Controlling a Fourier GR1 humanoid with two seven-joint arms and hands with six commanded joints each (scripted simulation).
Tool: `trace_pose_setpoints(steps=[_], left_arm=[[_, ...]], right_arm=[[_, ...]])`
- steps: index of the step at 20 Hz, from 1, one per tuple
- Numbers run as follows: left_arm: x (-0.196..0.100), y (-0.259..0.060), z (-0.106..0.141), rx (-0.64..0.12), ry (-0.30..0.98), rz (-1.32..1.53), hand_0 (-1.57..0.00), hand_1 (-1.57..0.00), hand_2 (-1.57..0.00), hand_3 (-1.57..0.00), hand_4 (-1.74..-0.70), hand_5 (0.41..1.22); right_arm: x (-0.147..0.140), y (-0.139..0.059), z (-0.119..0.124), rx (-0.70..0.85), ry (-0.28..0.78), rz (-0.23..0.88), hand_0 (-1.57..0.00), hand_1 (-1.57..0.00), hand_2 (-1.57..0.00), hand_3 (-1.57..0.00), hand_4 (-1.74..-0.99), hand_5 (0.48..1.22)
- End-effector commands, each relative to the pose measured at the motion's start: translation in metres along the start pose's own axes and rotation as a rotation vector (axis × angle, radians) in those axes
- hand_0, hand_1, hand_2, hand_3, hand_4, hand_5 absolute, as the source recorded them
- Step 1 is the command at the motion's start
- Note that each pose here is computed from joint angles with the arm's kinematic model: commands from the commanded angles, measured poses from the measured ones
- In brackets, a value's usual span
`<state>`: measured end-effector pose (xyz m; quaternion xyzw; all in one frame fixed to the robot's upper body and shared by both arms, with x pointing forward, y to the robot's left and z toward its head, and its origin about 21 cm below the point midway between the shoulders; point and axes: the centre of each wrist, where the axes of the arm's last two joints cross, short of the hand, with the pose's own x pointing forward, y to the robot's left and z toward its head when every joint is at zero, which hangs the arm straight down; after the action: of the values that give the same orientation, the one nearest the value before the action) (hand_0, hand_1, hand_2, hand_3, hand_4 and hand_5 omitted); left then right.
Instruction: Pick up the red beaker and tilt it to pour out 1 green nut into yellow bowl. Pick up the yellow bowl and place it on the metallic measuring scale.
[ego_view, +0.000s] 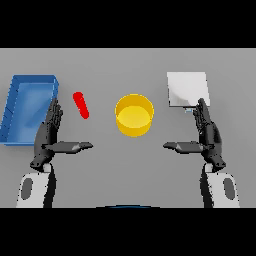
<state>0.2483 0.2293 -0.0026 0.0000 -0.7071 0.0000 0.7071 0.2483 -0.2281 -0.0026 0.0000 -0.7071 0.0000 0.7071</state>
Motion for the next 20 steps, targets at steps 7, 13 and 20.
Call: trace_pose_setpoints(steps=[7, 13, 20], left_arm=[[0.006, 0.009, 0.017, -0.039, -0.053, -0.078, 0.00, 0.00, 0.00, 0.00, -1.14, 0.660], [0.025, 0.007, 0.037, -0.091, -0.027, -0.196, 0.00, 0.00, 0.00, 0.00, -1.14, 0.655], [0.011, 0.001, 0.008, -0.114, 0.048, -0.203, 0.00, 0.00, 0.00, 0.00, -1.16, 0.645]], right_arm=[[0.006, 0.005, -0.002, 0.006, -0.088, 0.159, 0.00, 0.00, 0.00, 0.00, -1.071, 0.578], [0.014, 0.014, 0.017, 0.046, -0.152, 0.325, 0.00, 0.00, 0.00, 0.00, -1.103, 0.592], [0.016, 0.015, 0.013, 0.083, -0.144, 0.260, 0.00, 0.00, 0.00, 0.00, -1.197, 0.627]])
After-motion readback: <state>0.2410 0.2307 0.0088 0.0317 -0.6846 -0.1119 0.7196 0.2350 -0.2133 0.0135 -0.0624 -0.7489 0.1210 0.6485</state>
